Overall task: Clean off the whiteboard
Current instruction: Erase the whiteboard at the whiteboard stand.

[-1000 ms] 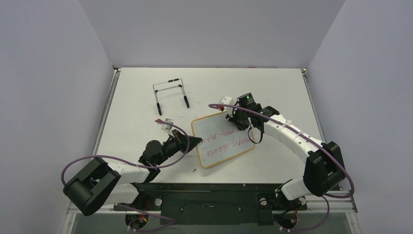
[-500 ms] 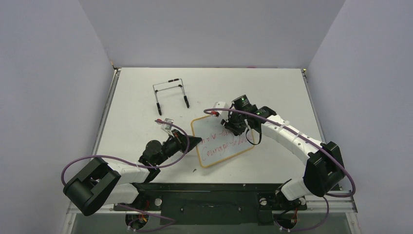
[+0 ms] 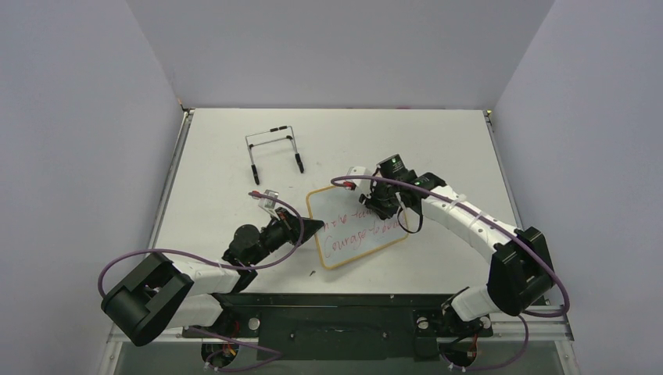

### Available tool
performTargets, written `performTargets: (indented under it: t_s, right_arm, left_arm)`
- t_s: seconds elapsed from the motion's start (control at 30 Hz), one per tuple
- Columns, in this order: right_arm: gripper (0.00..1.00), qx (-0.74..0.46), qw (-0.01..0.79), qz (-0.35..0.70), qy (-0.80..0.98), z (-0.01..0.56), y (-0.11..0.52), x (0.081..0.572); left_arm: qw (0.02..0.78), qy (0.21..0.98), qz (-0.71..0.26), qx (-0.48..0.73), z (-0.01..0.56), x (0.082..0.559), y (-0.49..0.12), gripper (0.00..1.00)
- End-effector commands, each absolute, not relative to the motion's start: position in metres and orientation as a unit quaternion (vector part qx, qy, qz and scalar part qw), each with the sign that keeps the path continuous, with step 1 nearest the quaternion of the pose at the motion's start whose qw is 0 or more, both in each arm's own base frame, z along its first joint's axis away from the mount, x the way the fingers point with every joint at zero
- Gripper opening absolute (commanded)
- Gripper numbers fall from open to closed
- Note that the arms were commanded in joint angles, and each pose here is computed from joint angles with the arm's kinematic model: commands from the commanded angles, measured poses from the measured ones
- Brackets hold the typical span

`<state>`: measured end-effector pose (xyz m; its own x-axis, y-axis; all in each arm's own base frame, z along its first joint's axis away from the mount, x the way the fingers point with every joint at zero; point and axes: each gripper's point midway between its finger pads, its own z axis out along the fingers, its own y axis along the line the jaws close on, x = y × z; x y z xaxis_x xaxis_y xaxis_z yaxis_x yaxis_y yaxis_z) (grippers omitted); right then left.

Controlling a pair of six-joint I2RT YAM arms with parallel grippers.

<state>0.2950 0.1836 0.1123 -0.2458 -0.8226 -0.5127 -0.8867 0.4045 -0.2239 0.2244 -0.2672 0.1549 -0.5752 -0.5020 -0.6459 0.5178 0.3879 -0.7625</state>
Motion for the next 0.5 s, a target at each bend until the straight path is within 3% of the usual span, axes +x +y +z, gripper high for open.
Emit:
performTargets:
  t_s: [0.0, 0.17, 0.23, 0.37, 0.47]
  right_arm:
    - [0.00, -0.578, 0.301, 0.138, 0.746, 0.136, 0.225, 0.272]
    - [0.00, -0.489, 0.363, 0.105, 0.786, 0.161, 0.202, 0.316]
    - [0.00, -0.451, 0.375, 0.046, 0.809, 0.155, 0.175, 0.334]
    - [0.00, -0.449, 0.344, -0.017, 0.824, 0.128, 0.146, 0.341]
    - [0.00, -0.489, 0.306, 0.016, 0.817, 0.115, 0.154, 0.321]
  left_arm:
    - [0.490, 0.632, -0.598, 0.060, 0.199, 0.212, -0.277, 0.00]
    - [0.491, 0.631, -0.598, 0.058, 0.199, 0.212, -0.277, 0.00]
    - [0.489, 0.630, -0.600, 0.059, 0.200, 0.213, -0.279, 0.00]
    - [0.487, 0.629, -0.602, 0.062, 0.201, 0.213, -0.281, 0.00]
    - [0.488, 0.627, -0.604, 0.062, 0.203, 0.213, -0.281, 0.00]
